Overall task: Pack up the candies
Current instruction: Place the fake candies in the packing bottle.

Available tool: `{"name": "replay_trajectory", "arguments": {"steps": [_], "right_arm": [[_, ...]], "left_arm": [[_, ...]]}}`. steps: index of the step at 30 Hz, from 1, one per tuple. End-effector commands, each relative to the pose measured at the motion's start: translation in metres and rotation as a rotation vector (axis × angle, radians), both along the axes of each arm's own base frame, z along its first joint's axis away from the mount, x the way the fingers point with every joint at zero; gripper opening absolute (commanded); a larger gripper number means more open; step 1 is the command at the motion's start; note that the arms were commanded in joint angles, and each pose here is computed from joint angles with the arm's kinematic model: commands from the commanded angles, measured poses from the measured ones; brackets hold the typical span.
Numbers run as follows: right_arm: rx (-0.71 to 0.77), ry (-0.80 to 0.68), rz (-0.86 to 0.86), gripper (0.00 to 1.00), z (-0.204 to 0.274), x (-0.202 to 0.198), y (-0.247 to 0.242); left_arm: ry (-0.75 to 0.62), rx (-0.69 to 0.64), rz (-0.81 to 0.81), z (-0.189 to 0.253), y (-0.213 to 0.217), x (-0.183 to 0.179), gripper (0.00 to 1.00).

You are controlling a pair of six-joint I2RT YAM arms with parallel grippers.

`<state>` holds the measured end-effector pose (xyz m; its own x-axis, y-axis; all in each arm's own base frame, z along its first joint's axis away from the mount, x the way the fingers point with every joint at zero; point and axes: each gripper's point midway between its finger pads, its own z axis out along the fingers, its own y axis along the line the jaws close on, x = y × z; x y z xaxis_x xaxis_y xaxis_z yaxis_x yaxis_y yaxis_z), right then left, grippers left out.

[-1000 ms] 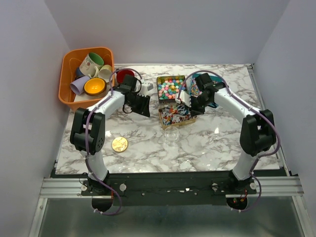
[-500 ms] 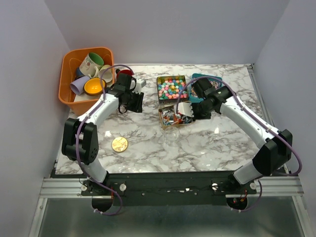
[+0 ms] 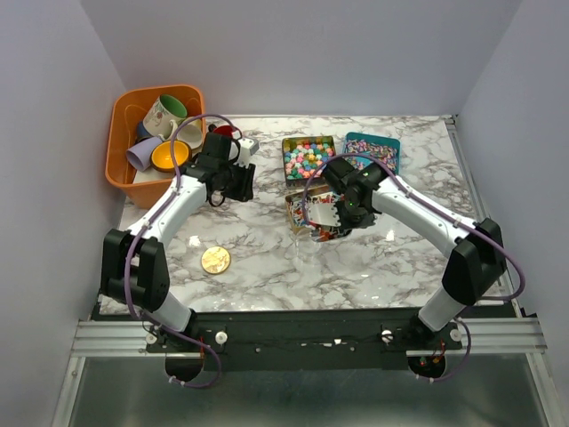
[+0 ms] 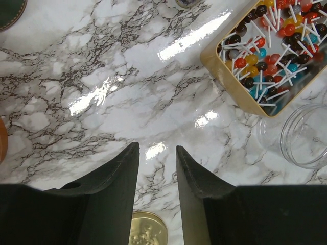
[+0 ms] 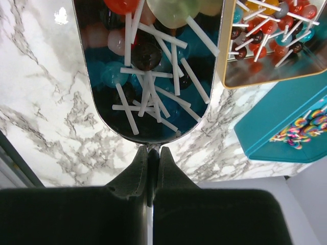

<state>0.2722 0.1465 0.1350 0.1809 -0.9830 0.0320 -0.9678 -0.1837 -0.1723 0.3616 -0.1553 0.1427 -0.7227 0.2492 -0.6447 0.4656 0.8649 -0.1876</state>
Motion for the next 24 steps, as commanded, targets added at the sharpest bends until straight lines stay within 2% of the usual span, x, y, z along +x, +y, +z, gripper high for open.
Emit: {"name": "replay_trajectory", "arguments": {"steps": [1, 11, 24], "right_arm": [[-0.093, -0.057, 0.013, 0.01, 0.016, 0.007, -0.001], [-0.252, -0.106, 0.089, 0.01, 0.020, 0.007, 0.003], [-0.353, -0.143, 0.131, 0.01, 0.031, 0.009, 0.005]], "left_arm": [[-0.053, 0.011, 0.030, 0.008, 0.008, 0.003, 0.46], [-0.053, 0.013, 0.039, 0.007, 0.008, 0.005, 0.49], [-0.059, -0.006, 0.041, 0.013, 0.005, 0.007, 0.50]]}}
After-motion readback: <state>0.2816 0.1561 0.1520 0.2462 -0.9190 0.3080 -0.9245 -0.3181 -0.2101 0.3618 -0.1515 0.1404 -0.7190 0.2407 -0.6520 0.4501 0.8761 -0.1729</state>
